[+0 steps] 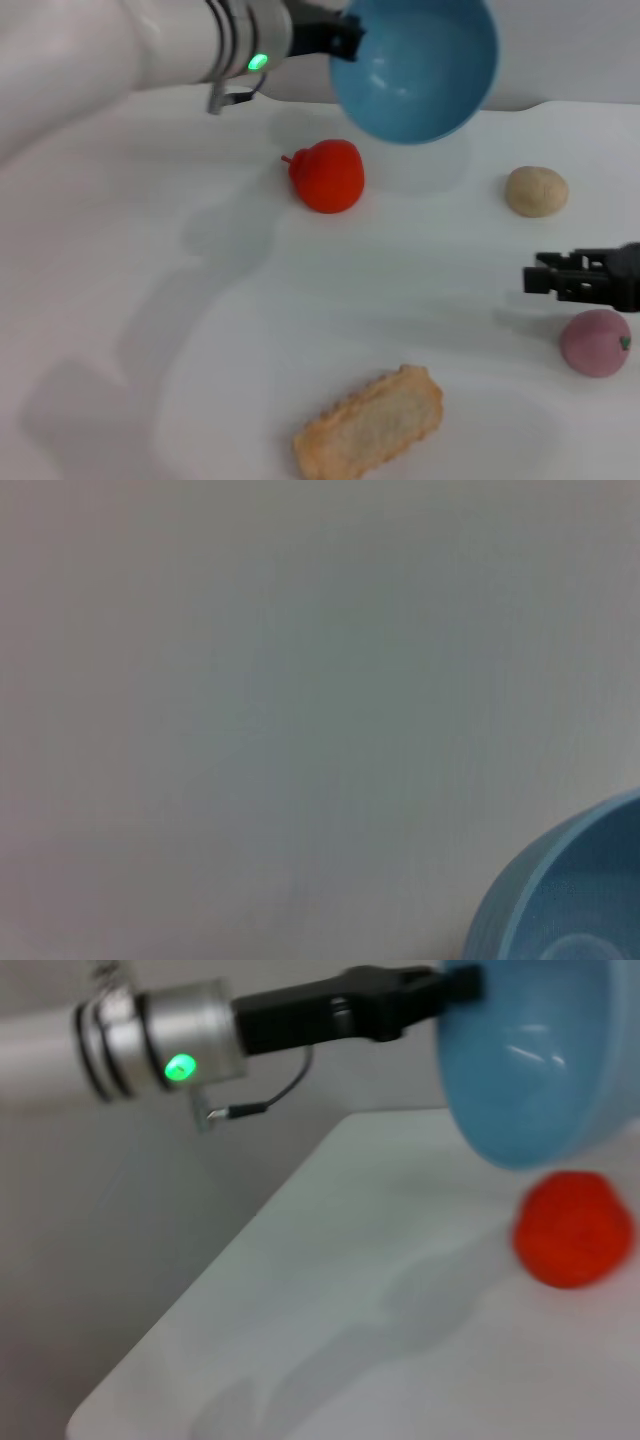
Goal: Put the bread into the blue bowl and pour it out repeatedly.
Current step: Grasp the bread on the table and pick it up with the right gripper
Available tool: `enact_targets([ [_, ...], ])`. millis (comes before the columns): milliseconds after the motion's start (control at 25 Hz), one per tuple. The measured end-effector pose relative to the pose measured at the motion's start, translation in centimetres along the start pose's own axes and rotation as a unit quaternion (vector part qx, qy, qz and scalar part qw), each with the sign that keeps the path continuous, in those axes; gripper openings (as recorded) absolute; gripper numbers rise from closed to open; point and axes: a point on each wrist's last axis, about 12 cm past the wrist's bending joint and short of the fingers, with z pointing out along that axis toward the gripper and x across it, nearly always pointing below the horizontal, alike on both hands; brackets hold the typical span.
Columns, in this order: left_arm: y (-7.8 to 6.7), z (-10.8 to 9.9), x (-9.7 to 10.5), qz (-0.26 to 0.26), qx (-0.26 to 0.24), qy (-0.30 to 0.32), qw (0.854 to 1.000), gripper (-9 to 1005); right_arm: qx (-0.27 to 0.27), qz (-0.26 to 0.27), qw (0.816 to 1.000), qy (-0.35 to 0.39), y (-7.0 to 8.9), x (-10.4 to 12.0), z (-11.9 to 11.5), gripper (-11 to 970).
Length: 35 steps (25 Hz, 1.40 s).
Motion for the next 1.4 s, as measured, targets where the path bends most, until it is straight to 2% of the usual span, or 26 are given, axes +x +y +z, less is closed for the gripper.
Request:
enact_targets([
  [120,1.9,-1.4,0.3,-0.04,0.007,0.05,0.998,14,-0.017,-0.052,0.998,0.021,0.9,-2.0,1.2,485],
  [160,2.5,-1.9,0.5,-0.05,0.007,0.061,0.997,14,-0.024,-0.075,0.996,0.033,1.4,-2.6,1.7,485],
  [200,3.2,-2.5,0.7,-0.062,0.006,0.069,0.996,15,-0.038,-0.129,0.989,0.06,2.6,-3.8,2.8,485],
  [240,4.0,-3.3,1.0,-0.076,0.005,0.079,0.994,15,-0.038,-0.129,0.989,0.06,2.6,-3.8,2.8,485],
  [320,5.4,-4.7,1.4,-0.095,-0.003,0.094,0.991,15,-0.044,-0.181,0.979,0.076,3.9,-4.8,3.9,485],
  [480,7.0,-6.6,2.4,-0.107,-0.019,0.127,0.986,14,-0.045,-0.259,0.961,0.088,6.0,-6.5,5.9,484],
  [720,7.1,-7.4,3.9,-0.122,-0.015,0.159,0.98,14,-0.085,-0.321,0.929,0.16,8.9,-7.5,10.0,482],
  [880,6.9,-7.4,4.2,-0.126,-0.008,0.169,0.978,14,-0.028,-0.337,0.912,0.231,8.6,-7.1,12.0,481],
  [1040,6.8,-7.5,4.4,-0.128,-0.005,0.174,0.976,15,0.021,-0.361,0.881,0.305,8.9,-6.7,14.2,480],
  [1120,6.7,-7.4,4.5,-0.131,-0.002,0.177,0.976,15,0.014,-0.384,0.857,0.344,10.0,-5.9,15.8,480],
  [1400,6.6,-7.3,4.1,-0.133,0.003,0.17,0.976,15,-0.002,-0.404,0.832,0.38,11.5,-4.8,17.1,478],
])
